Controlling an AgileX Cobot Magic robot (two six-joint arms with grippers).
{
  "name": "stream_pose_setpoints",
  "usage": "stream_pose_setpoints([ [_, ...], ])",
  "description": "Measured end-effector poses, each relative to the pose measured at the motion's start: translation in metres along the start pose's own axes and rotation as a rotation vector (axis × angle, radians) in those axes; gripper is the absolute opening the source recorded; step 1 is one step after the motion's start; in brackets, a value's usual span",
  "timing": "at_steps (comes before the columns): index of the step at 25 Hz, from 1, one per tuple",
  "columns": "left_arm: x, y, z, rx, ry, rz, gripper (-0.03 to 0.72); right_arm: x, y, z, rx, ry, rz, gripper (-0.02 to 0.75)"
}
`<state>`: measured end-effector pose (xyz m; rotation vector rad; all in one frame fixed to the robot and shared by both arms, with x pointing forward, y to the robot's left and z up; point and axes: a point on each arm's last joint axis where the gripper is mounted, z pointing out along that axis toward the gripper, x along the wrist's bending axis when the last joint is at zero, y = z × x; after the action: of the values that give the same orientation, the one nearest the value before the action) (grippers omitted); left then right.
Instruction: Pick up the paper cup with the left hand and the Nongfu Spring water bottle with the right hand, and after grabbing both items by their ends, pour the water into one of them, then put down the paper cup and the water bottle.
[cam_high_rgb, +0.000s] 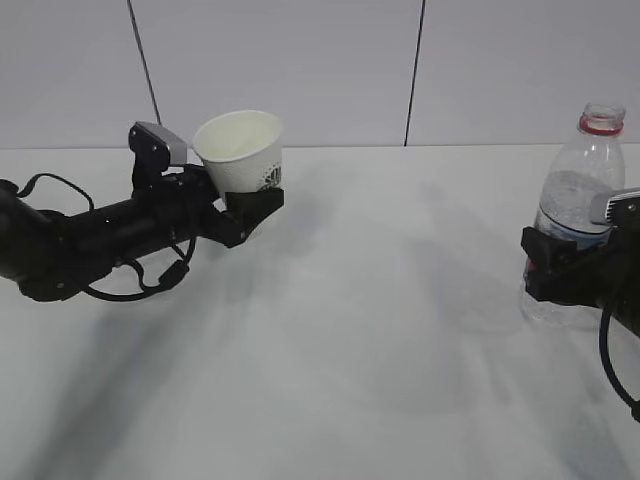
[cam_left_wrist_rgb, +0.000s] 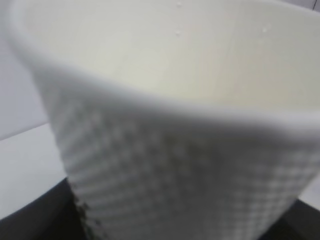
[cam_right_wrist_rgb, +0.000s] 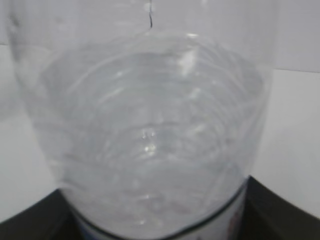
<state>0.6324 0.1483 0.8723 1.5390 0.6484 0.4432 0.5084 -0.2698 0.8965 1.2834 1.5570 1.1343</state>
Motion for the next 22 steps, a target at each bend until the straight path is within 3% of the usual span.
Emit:
stream_pose_setpoints([
  [15,-0.064,-0.007,0.025,0.048,-0.231,0.058,0.558,0.001,-0.001,-0.001,0.005,0.009,-0.005,0.474],
  [22,-0.097,-0.01,0.034,0.064,-0.321,0.046,0.557,0.004,-0.003,-0.003,0.015,0.035,-0.011,0.474],
])
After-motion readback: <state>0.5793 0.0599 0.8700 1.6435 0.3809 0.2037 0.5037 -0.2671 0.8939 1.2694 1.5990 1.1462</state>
